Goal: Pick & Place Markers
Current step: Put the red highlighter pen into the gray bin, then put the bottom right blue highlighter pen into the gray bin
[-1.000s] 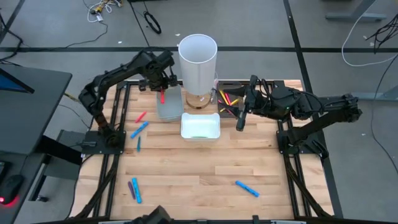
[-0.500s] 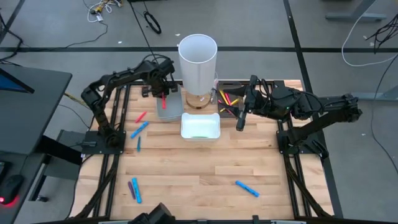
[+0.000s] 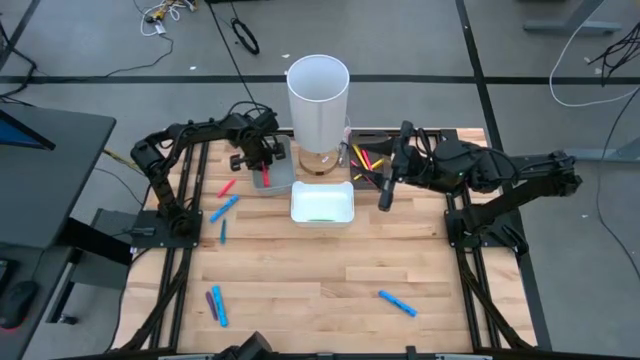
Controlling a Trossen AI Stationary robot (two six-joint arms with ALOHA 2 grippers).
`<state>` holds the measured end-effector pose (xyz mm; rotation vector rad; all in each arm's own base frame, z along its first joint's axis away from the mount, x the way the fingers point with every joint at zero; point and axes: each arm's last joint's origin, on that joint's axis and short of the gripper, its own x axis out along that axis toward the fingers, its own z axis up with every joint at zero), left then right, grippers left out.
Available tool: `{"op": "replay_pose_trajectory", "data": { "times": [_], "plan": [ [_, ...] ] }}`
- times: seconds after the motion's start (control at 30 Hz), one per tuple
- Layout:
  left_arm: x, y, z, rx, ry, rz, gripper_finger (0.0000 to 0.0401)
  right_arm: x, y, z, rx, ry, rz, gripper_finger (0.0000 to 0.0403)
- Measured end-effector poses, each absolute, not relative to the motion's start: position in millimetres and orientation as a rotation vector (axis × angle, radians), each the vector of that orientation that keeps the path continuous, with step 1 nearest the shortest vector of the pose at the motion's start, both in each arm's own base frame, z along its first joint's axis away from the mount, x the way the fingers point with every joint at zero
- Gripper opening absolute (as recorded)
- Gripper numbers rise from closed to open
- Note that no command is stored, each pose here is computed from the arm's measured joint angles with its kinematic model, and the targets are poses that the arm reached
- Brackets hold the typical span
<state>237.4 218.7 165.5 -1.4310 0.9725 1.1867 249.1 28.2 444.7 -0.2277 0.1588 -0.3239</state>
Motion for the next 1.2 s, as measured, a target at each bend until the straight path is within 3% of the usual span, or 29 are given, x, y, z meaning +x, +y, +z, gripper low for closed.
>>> {"op": "replay_pose_trajectory", "data": {
  "times": [0.1,0.37,0.57,0.83,1.0,1.2],
  "plan": [
    [238,219,166,-1.431,0.961,1.184,0.0091,250,27,444,-0.224,0.16,-0.329,0.0217],
    [238,220,166,-1.434,0.944,1.206,0.021,255,27,441,-0.224,0.171,-0.332,0.0217],
    [240,221,166,-1.429,0.925,1.197,0.0266,260,27,437,-0.24,0.188,-0.332,0.0217],
    [248,227,176,-1.419,0.888,1.09,0.0276,262,27,435,-0.25,0.199,-0.33,0.0217],
    [262,234,202,-1.293,0.87,0.985,0.0271,262,27,435,-0.251,0.201,-0.33,0.0217],
    [265,232,238,-1.093,0.997,1.027,0.0271,262,27,435,-0.252,0.202,-0.329,0.0217]
  ]
}}
